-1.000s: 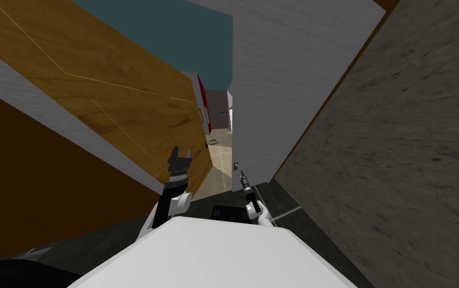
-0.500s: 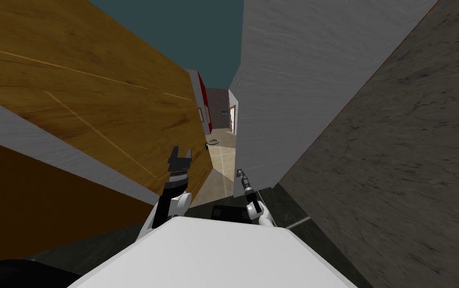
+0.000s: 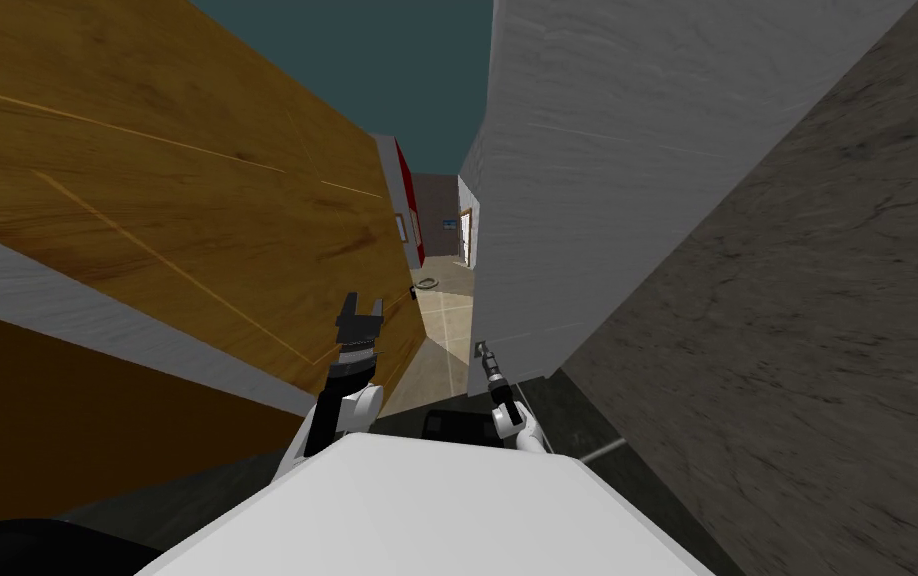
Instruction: Push the door open
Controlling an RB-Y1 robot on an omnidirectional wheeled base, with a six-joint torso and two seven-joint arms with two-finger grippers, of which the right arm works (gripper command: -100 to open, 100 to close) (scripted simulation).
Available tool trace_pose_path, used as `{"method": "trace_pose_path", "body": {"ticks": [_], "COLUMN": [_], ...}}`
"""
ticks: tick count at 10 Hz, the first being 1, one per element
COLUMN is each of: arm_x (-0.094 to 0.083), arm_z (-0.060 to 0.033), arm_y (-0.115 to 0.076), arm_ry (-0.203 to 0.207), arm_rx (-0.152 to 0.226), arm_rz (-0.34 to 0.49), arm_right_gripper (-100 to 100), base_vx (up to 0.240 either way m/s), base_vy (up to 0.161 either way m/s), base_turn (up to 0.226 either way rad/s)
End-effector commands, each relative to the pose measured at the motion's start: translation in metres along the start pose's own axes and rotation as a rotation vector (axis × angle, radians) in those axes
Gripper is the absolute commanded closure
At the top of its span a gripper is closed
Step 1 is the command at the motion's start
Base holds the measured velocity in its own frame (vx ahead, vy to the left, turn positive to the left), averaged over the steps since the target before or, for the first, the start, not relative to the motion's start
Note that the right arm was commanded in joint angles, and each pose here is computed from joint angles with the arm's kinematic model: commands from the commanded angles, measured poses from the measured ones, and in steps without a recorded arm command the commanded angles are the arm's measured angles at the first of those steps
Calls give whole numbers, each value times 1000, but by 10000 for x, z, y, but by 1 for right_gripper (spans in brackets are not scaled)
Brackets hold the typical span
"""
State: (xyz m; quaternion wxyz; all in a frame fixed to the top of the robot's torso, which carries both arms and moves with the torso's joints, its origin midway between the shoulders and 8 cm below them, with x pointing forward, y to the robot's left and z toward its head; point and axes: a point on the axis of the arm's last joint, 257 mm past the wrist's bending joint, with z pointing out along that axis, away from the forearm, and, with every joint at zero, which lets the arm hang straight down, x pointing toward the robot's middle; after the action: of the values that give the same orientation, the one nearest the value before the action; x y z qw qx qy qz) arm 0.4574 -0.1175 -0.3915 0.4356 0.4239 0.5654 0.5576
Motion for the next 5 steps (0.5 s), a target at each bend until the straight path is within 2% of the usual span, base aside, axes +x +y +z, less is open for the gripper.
{"method": "trace_pose_path", "body": {"ticks": [1, 3, 5], "arm_x": [0, 0, -107], "arm_z": [-8, -8, -20], "arm_y": [-6, -6, -25], "arm_ry": [0, 0, -16], "arm_rx": [1, 1, 6], "arm_rz": [1, 1, -11], "arm_right_gripper": [100, 100, 100], "base_vx": [-12, -3, 124], "base_vy": [-4, 0, 54], "base_turn": [-3, 0, -30]}}
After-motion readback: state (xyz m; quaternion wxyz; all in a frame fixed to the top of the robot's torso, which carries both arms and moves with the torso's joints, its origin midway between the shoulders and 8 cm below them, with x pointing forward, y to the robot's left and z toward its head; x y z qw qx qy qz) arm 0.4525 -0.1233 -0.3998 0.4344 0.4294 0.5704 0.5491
